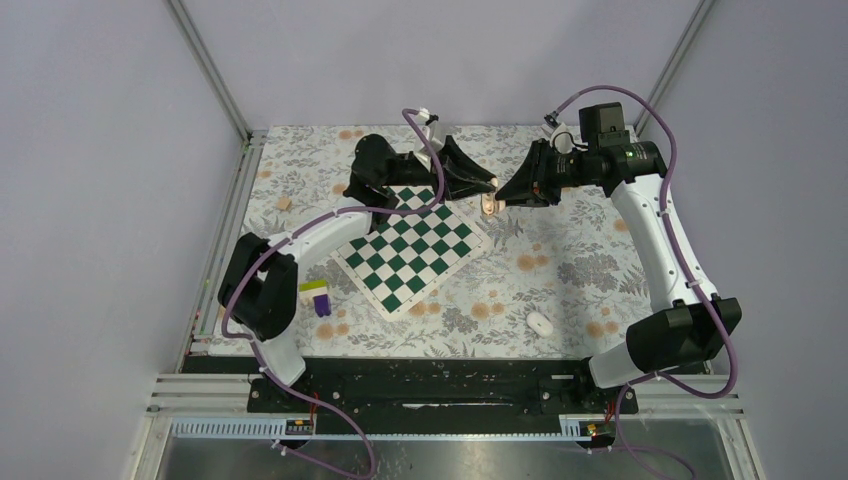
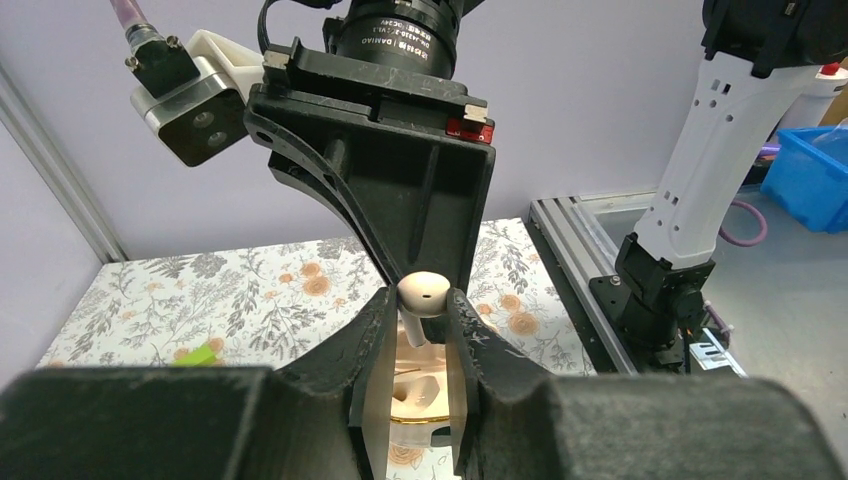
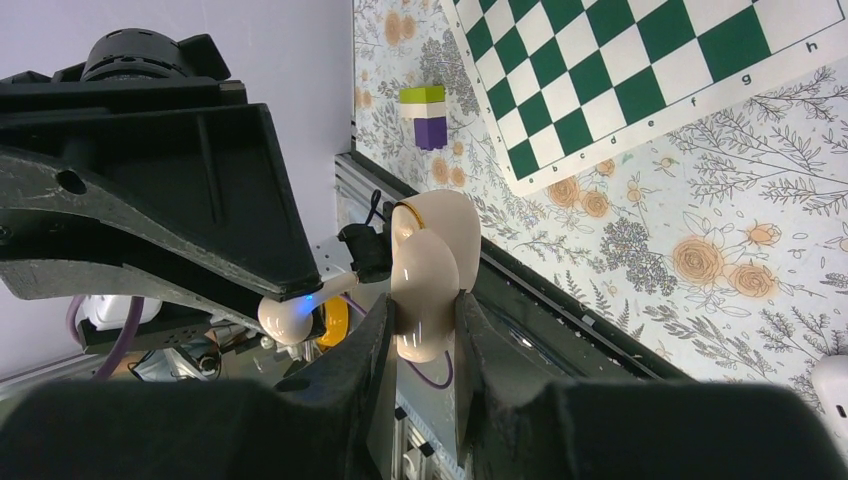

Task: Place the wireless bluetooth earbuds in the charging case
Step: Place the earbud in the charging case.

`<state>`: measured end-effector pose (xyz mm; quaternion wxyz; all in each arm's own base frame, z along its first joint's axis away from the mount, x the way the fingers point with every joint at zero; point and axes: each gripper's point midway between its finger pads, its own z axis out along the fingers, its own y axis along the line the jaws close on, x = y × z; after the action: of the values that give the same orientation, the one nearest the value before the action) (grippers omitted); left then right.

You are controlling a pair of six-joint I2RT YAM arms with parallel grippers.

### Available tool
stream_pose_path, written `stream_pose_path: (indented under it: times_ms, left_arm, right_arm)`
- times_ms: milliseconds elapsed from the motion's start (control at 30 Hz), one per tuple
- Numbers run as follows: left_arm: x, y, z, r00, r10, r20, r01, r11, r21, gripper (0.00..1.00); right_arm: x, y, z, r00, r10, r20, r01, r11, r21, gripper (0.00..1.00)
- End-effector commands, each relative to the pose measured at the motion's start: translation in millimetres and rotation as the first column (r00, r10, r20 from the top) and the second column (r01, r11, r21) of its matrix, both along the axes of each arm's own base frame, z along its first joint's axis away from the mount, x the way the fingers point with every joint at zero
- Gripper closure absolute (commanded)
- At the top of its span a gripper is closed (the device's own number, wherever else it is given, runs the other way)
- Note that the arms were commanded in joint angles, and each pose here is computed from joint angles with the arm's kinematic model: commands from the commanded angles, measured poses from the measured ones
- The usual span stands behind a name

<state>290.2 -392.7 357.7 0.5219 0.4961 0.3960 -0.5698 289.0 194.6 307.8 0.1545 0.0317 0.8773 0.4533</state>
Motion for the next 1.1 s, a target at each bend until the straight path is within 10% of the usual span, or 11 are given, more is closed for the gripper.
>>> stream_pose_path:
  times_ms: [0, 1067]
  left_arm:
    - [-2, 4, 26, 0.997, 0.008, 0.079, -0.001, 0.997, -0.082, 1.00]
    - [5, 10, 1, 1.000, 0.016, 0.001, -0.016, 0.996, -0.084, 1.00]
  right_arm:
    - [-5, 6, 24, 0.997, 0.026, 0.066, -0.028, 0.999, 0.040, 1.00]
    - [-6, 7, 33, 0.998, 0.010, 0.069, -0.014, 0.998, 0.063, 1.00]
